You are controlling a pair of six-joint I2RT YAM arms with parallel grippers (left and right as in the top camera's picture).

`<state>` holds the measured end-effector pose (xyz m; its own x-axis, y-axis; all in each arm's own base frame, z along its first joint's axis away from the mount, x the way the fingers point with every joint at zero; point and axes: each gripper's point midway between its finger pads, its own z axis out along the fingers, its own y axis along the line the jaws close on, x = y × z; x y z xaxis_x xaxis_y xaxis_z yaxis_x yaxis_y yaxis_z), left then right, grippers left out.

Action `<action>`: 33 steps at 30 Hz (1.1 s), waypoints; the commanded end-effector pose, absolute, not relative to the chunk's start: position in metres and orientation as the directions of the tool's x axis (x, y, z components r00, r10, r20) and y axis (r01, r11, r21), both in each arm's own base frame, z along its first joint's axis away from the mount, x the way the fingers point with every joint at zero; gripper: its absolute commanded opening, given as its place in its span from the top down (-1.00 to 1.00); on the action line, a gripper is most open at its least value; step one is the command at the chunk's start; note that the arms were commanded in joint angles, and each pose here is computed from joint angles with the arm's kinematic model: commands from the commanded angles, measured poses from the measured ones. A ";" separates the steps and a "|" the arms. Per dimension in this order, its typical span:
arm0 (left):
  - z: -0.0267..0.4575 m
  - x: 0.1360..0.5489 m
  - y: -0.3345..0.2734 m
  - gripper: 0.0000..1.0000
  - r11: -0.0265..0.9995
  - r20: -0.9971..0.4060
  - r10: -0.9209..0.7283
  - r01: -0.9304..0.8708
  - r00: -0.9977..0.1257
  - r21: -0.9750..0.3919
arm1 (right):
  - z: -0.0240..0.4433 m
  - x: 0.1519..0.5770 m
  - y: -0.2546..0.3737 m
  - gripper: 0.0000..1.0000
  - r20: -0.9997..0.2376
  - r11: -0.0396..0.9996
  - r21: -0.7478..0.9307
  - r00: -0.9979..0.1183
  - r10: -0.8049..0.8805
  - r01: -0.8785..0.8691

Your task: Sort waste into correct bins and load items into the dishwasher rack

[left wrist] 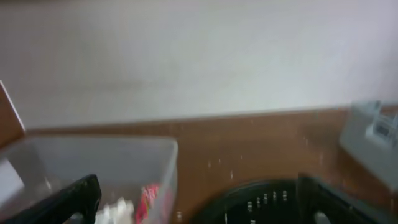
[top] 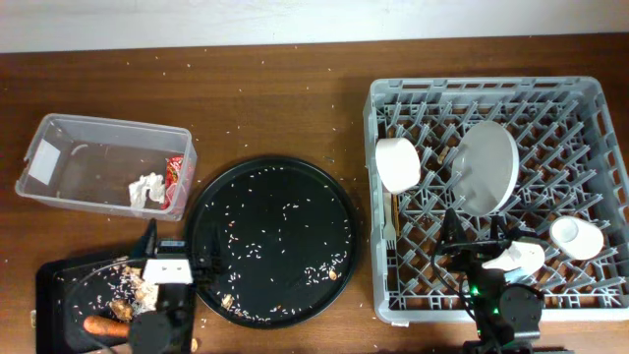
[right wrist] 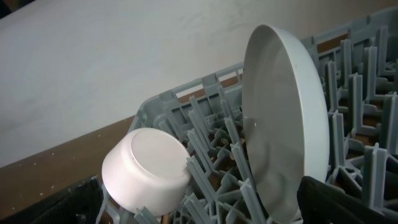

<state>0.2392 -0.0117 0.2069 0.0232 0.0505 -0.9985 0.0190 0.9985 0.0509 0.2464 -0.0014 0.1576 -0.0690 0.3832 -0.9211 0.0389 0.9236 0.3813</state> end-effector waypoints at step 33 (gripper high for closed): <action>0.158 0.245 -0.015 -0.99 0.997 -0.995 0.074 0.039 -0.069 0.071 | 0.155 0.246 -0.002 -0.97 -0.918 0.921 0.387 -0.070 0.390 0.044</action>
